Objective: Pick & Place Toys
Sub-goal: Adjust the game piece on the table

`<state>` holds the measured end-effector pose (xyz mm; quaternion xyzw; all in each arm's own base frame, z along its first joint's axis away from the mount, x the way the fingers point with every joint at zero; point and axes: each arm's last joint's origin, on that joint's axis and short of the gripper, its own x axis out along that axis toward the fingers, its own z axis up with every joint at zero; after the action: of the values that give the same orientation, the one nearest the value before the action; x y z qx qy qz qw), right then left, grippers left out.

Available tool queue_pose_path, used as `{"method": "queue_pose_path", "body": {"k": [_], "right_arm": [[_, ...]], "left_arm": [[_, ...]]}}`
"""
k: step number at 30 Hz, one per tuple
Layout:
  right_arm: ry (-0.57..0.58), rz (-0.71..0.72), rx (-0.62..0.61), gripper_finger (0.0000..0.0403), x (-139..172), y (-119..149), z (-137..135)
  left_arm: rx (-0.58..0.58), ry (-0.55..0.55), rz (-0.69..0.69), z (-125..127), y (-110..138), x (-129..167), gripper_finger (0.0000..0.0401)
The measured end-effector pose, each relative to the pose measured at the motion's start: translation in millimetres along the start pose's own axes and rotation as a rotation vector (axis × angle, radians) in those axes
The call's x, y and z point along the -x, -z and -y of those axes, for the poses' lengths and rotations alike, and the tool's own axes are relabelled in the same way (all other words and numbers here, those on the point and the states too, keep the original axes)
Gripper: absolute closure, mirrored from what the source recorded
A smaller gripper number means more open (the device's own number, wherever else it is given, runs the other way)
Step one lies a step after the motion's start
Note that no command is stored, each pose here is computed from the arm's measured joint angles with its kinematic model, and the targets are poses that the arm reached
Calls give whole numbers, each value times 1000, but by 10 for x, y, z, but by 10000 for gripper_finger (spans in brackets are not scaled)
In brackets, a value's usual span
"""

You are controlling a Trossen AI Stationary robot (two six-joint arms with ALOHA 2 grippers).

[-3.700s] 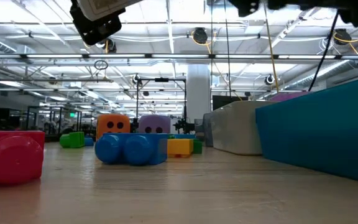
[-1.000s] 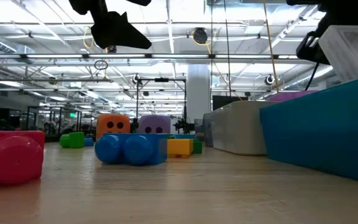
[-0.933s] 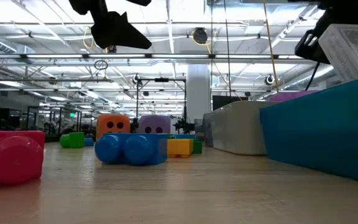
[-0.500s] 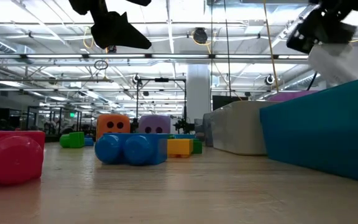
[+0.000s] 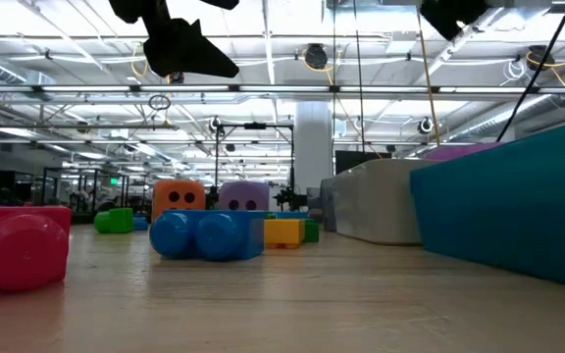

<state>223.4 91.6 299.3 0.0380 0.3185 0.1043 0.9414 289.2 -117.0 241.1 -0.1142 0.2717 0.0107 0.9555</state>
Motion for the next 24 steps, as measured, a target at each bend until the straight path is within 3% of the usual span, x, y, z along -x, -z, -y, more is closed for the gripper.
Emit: {"method": "queue_pose_path", "body": {"k": [4, 10, 15, 24], "right_arm": [[91, 285, 61, 237, -49, -54, -8], [60, 527, 77, 237, -186, 148, 27], [65, 599, 132, 238, -241, 387, 75], [46, 605, 153, 251, -23, 449, 3]], "left_arm": [[5, 6, 13, 6, -12, 0, 11], [28, 27, 74, 31, -71, 3, 11], [17, 45, 118, 49, -115, 8, 11], [39, 68, 177, 73, -173, 18, 11]]}}
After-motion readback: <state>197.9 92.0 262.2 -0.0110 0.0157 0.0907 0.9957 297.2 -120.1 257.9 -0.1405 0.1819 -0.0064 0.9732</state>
